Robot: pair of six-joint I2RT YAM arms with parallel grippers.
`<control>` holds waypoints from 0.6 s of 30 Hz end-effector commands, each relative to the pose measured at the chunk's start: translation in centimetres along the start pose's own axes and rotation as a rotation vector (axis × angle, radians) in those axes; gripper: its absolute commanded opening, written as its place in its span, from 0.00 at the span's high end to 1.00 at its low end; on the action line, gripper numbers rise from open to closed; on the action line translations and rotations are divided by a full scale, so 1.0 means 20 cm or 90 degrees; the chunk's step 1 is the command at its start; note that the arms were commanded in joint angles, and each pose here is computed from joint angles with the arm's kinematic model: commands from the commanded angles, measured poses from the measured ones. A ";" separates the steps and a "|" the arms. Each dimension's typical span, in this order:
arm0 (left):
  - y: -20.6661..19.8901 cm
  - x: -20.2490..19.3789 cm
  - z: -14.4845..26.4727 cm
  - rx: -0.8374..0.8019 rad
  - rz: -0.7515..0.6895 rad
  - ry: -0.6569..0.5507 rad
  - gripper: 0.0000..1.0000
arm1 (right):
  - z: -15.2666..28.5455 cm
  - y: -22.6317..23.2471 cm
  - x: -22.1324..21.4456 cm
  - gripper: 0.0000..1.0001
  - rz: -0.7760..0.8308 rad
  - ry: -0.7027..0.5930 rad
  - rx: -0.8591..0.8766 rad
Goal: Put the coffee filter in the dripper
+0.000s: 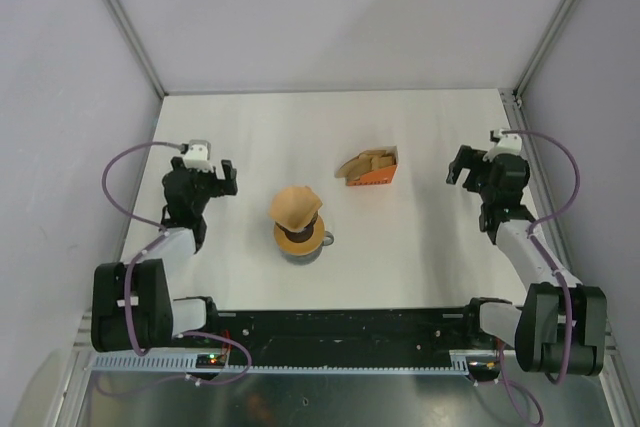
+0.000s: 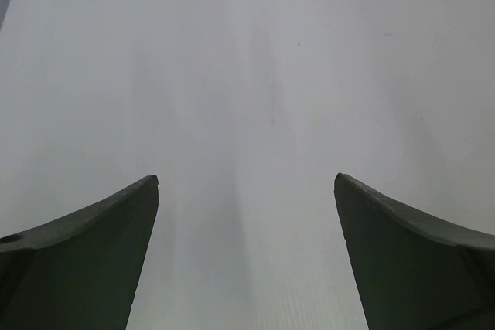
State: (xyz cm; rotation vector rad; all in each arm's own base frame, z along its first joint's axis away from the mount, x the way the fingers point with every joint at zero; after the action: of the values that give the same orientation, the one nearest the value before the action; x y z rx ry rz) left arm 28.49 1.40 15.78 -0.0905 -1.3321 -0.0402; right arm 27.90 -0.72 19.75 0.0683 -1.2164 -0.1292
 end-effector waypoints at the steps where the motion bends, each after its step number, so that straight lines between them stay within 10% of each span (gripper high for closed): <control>1: 0.01 0.01 0.00 0.004 0.027 -0.092 0.00 | -0.02 -0.05 -0.03 0.01 0.006 -0.091 -0.054; 18: -0.03 -0.15 0.04 -0.044 0.006 -0.130 0.00 | 0.03 -0.11 -0.42 0.01 0.022 -0.219 -0.070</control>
State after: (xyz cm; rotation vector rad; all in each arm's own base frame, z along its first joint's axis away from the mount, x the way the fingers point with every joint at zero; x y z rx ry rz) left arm 26.43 0.65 11.60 -0.1681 -1.4422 -0.0546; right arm 23.72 -1.58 10.32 -0.0604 -1.3438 -0.1793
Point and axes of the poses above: each gripper's point midway between its finger pads, its own z axis back along the fingers, its own y axis along the line the jaws close on, x = y × z, the point moved 10 cm from there along z, back along the fingers, and after that the axes turned 3 degrees about z, right-handed, at the moved point
